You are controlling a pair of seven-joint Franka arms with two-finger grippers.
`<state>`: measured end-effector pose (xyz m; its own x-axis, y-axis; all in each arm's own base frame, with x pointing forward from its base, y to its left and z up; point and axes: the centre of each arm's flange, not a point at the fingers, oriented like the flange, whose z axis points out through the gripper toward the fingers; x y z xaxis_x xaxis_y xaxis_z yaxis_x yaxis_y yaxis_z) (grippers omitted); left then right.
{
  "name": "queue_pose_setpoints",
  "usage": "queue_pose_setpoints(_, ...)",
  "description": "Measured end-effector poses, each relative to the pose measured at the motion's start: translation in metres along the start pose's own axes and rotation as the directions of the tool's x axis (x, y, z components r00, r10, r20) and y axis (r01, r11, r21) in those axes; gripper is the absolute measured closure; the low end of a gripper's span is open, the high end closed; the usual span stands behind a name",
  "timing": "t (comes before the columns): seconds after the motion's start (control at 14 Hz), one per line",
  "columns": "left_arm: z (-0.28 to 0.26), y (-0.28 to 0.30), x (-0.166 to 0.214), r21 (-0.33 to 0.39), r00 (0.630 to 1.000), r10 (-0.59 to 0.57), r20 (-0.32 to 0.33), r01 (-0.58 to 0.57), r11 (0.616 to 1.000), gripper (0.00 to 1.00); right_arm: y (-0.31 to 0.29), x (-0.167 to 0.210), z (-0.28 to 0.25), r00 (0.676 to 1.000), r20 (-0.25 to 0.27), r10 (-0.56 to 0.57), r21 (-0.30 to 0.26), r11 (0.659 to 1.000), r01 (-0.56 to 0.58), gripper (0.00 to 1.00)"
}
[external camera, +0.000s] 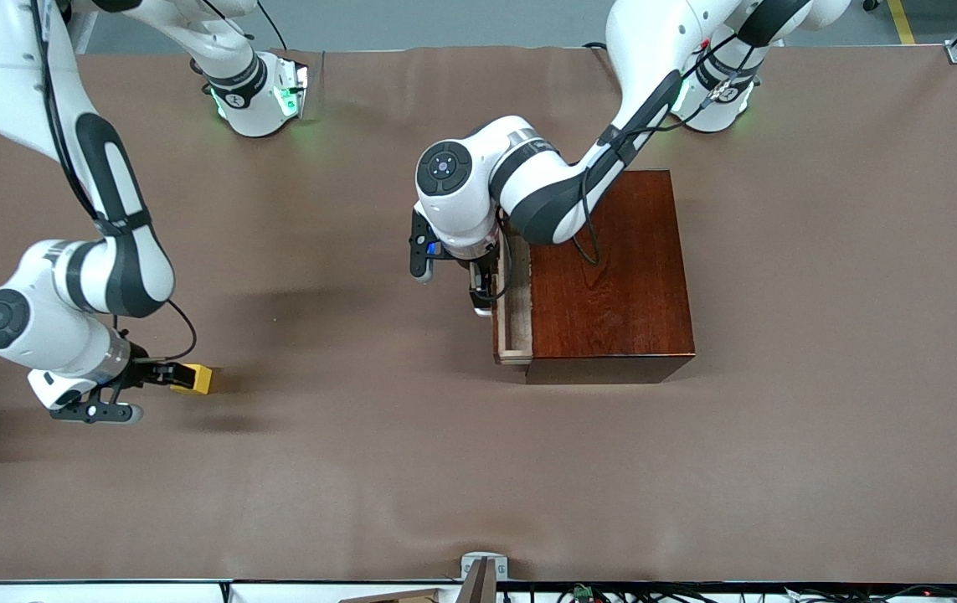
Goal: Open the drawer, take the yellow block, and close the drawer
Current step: 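Withdraw the left gripper while the right gripper releases the block on the table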
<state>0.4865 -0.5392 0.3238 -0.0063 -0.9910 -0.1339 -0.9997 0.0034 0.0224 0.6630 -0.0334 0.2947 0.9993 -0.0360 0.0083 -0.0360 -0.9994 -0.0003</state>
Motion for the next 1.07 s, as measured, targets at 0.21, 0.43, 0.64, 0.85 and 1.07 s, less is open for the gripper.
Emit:
queue_pose_setpoints(0.21,-0.003,-0.002,-0.008,-0.008,1.0,-0.008,0.028,0.008,1.0,0.0,-0.012,-0.012,-0.063,1.0,0.024,-0.018,0.016,1.0,0.018,0.0)
queue_pose_setpoints(0.43,-0.004,-0.006,-0.02,-0.023,0.997,-0.024,0.072,0.026,0.999,0.0,-0.009,-0.035,-0.135,0.999,0.037,-0.016,0.03,0.999,0.015,0.0)
queue_pose_setpoints(0.64,-0.005,-0.005,-0.025,-0.036,0.995,-0.027,0.096,0.031,0.999,0.0,-0.007,-0.062,-0.2,1.0,0.02,-0.018,0.041,0.999,0.018,0.0)
queue_pose_setpoints(0.85,-0.003,-0.005,-0.029,-0.045,0.993,-0.028,0.116,0.033,0.998,0.0,-0.007,-0.092,-0.25,0.999,0.03,-0.023,0.051,0.998,0.021,0.0)
queue_pose_setpoints(1.07,-0.001,-0.005,-0.033,-0.058,0.99,-0.027,0.139,0.036,0.998,0.0,-0.007,-0.111,-0.275,0.998,0.067,-0.009,0.04,0.999,0.007,0.0)
